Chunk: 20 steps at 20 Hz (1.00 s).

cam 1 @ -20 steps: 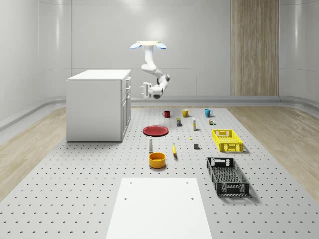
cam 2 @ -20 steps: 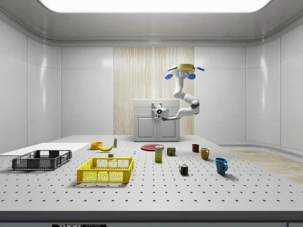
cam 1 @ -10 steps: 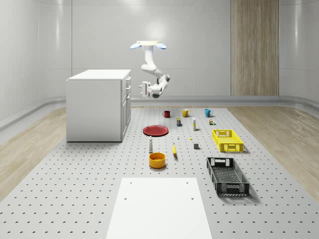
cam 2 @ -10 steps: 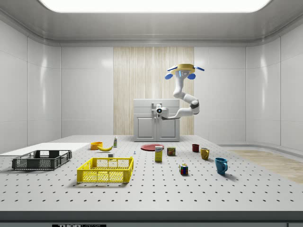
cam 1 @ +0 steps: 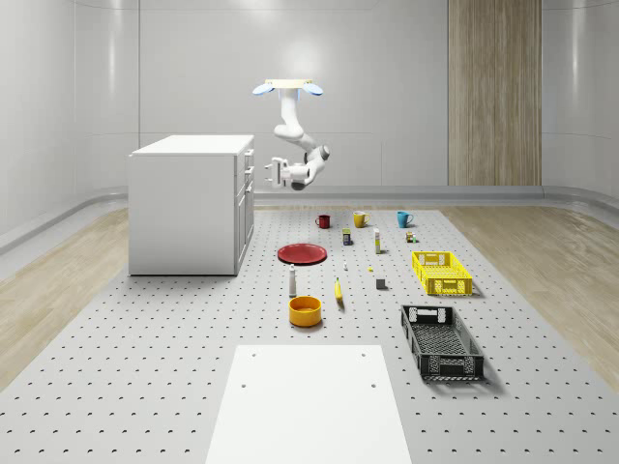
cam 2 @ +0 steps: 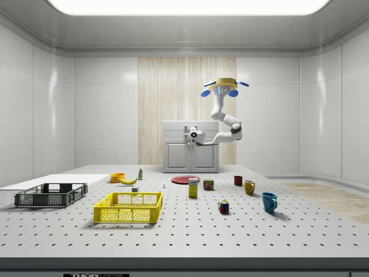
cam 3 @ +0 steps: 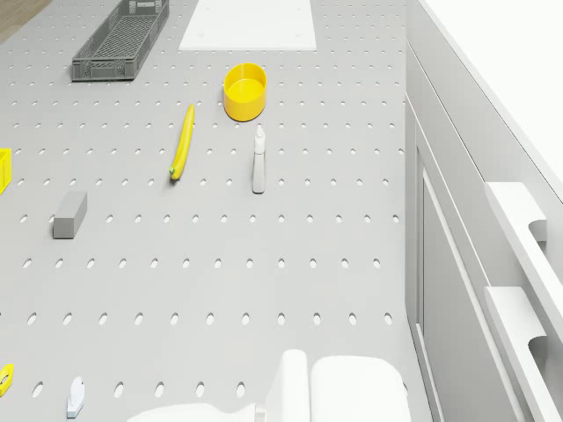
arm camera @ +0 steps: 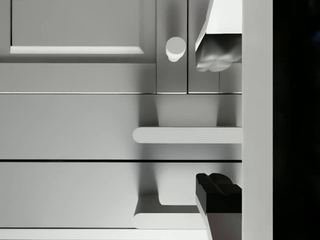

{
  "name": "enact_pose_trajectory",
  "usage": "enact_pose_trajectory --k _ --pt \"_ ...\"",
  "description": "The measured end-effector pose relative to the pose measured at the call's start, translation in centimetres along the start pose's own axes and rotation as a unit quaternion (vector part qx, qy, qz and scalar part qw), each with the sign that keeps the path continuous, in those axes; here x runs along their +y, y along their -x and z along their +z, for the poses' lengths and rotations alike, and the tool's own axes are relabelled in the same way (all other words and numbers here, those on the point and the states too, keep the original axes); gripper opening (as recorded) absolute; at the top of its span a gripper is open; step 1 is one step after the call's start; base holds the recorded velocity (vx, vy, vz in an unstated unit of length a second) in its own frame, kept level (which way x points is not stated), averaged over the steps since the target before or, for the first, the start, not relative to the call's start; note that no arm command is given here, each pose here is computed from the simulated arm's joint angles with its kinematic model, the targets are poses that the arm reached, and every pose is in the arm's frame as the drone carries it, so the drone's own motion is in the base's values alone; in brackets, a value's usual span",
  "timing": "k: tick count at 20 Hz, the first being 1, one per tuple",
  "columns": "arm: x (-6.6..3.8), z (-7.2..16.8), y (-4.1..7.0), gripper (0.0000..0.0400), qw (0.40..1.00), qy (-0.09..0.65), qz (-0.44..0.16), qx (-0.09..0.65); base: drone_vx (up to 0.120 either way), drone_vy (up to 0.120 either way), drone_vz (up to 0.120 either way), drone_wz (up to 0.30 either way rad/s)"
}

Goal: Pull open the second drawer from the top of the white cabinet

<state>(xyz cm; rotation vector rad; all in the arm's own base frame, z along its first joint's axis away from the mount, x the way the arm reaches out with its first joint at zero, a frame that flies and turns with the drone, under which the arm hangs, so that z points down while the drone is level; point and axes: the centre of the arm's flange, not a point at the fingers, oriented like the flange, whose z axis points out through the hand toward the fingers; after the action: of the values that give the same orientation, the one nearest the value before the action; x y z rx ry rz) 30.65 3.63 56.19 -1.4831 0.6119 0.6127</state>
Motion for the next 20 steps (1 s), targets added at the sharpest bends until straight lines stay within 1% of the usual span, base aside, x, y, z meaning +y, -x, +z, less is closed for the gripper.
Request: enact_pose_trajectory --k 7,20 --pt "0.4 1.3 -0.4 0.03 1.0 0.0 0.0 0.0 0.0 0.0 0.0 0.0" --pt "0.5 4.8 -0.5 0.03 1.0 0.0 0.0 0.0 0.0 0.0 0.0 0.0"
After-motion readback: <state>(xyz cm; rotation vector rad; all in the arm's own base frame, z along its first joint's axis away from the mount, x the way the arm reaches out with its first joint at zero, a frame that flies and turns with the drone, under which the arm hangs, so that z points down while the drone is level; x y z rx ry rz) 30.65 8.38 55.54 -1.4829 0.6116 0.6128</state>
